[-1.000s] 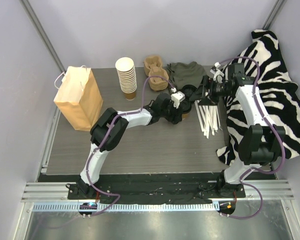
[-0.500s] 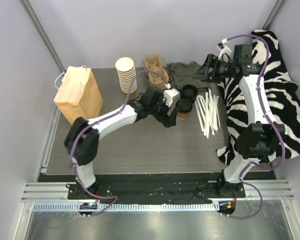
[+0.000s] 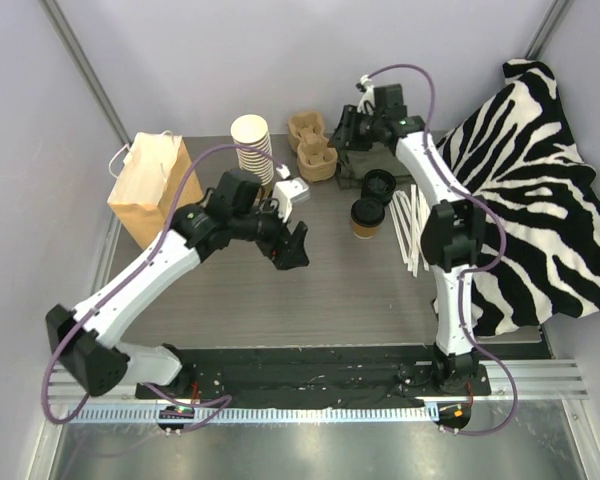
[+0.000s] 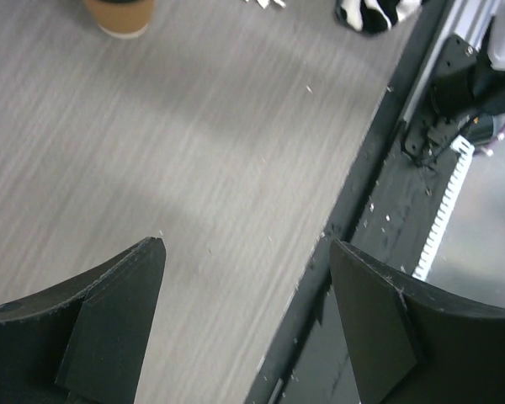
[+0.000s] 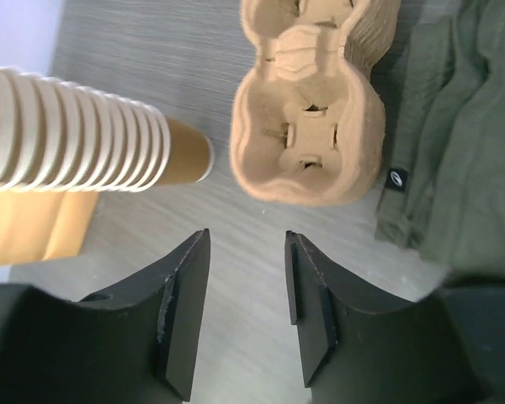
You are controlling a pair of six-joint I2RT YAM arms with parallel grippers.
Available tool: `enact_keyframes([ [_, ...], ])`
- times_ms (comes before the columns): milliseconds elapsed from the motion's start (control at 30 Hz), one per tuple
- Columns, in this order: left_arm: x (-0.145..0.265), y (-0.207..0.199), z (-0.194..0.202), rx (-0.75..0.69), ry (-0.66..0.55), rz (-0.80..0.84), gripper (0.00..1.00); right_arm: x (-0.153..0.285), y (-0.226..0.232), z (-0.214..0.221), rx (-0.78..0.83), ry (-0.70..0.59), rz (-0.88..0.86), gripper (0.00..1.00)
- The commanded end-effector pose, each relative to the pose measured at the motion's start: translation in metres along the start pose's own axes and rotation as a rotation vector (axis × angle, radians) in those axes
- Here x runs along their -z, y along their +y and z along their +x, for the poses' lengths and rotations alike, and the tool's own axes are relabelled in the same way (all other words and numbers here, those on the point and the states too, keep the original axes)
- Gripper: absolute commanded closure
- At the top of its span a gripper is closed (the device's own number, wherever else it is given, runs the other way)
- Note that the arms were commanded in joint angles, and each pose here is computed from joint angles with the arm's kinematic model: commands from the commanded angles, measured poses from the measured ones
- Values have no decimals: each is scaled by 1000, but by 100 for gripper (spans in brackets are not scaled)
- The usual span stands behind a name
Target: Pack the takeout coffee
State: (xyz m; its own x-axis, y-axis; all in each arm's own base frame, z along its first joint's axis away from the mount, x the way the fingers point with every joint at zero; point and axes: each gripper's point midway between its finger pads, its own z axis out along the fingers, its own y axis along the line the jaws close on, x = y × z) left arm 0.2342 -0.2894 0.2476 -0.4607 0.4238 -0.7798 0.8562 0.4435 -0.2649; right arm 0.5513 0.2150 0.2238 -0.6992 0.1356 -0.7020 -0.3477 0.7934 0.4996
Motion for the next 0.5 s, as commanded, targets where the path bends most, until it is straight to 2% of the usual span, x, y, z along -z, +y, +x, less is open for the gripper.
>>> enact_keyframes([
  [0,32,-8,11,-18,-37,-32,16,-27,-11,-27,11,-113,81,53],
  [233,41,-7,25,47,-51,-59,16,-62,-23,-22,6,-146,95,51],
  [467,36,-4,33,72,-36,-56,16,-71,-31,-30,13,-195,119,49],
])
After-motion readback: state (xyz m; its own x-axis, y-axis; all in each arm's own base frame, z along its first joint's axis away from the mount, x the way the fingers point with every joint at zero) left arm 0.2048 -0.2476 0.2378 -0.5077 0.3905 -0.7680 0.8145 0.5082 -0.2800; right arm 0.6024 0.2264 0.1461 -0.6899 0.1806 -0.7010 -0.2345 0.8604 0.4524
